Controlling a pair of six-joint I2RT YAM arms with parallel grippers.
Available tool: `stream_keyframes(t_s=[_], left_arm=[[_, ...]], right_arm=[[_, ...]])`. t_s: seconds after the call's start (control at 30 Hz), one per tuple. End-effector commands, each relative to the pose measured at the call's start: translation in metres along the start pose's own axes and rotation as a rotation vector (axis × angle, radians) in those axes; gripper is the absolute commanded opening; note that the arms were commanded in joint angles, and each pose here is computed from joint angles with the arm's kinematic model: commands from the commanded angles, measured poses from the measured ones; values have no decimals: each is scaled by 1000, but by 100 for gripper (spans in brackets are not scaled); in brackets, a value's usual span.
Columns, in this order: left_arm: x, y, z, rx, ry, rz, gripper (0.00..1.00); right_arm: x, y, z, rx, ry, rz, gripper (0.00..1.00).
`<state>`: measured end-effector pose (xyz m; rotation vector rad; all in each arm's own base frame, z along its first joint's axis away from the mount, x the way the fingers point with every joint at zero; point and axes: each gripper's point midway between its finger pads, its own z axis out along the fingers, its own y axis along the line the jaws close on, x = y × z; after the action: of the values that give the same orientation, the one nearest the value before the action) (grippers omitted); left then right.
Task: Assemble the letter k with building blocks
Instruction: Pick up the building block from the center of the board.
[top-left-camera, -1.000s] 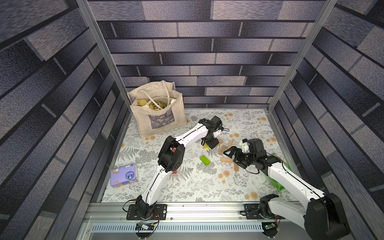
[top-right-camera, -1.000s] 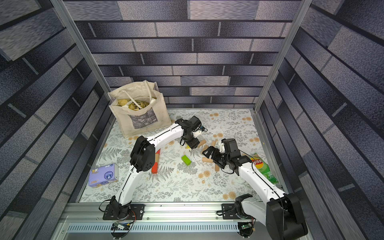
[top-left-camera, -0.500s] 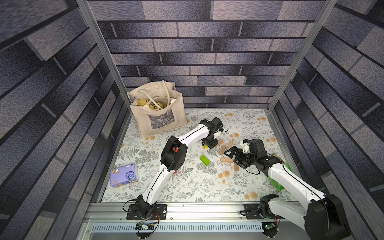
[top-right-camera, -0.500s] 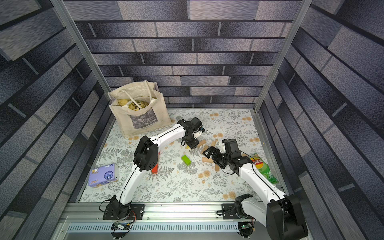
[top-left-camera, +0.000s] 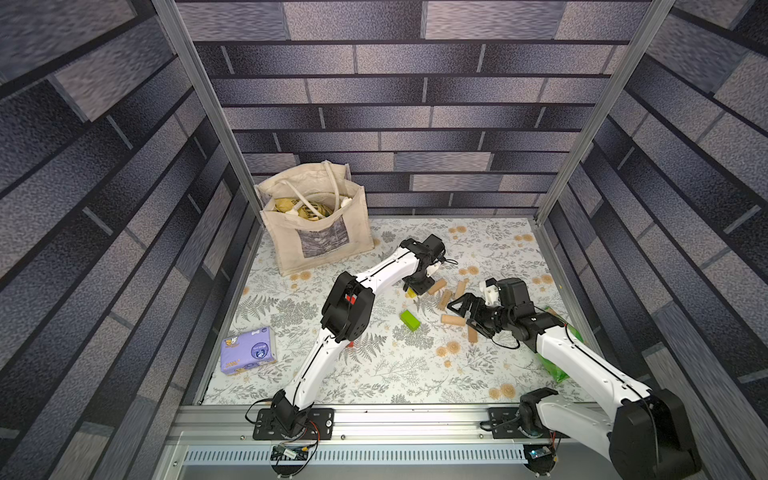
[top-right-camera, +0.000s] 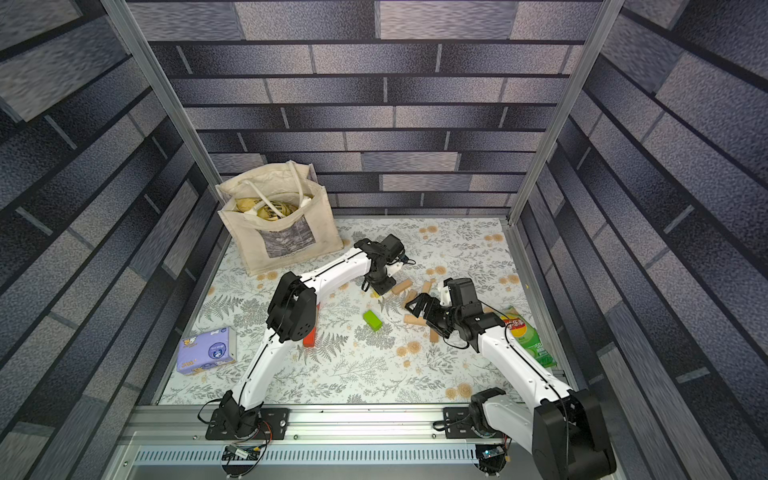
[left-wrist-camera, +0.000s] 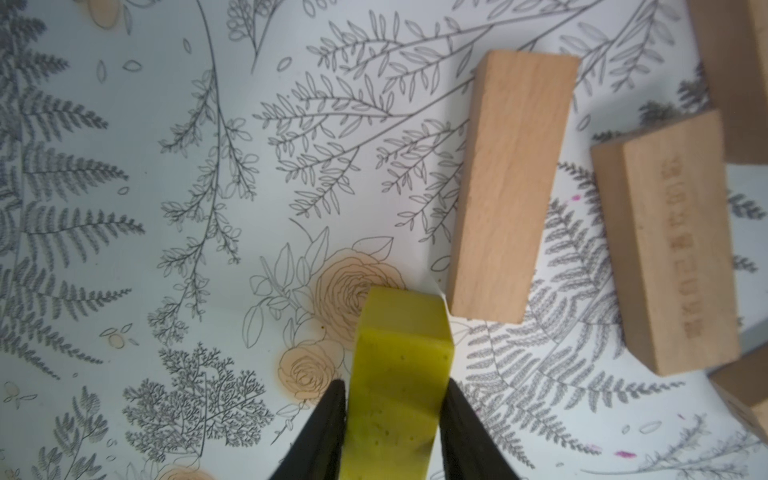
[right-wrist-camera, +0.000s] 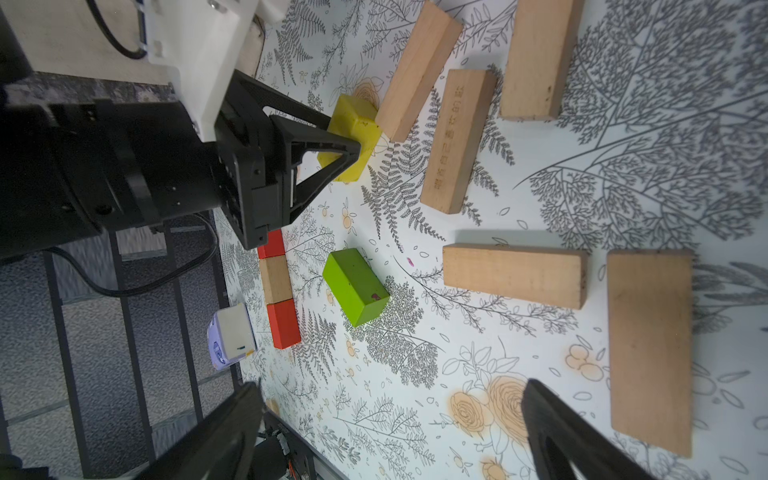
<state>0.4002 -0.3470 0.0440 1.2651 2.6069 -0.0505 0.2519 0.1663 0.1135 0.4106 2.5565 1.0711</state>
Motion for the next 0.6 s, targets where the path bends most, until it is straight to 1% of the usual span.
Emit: stream_keyframes(t_s=[0.0,0.1,0.2,0.27,0.37,0.57], left_arm=[[4,9,-11,-25,-2,-32,36],[5,15,-17,-18,-32,-82,33],[10,21,-24,-9,-64,-129,34],[15,24,-30,-12,-83,-144,34],[22,29,-42,-26,-109,-163,32],[43,35,-52,-36,-111,-200,30]], right_arm=[[1,1,-3,-13,-6,-3,100],[1,1,-4,-12,-7,-3,100],[2,-1,-5,-7,-8,-1,100],[2,-1,-5,-9,-6,-1,100],[3,-1,-2,-10,6,2,100],[1,4,-6,-12,-2,-14,100]])
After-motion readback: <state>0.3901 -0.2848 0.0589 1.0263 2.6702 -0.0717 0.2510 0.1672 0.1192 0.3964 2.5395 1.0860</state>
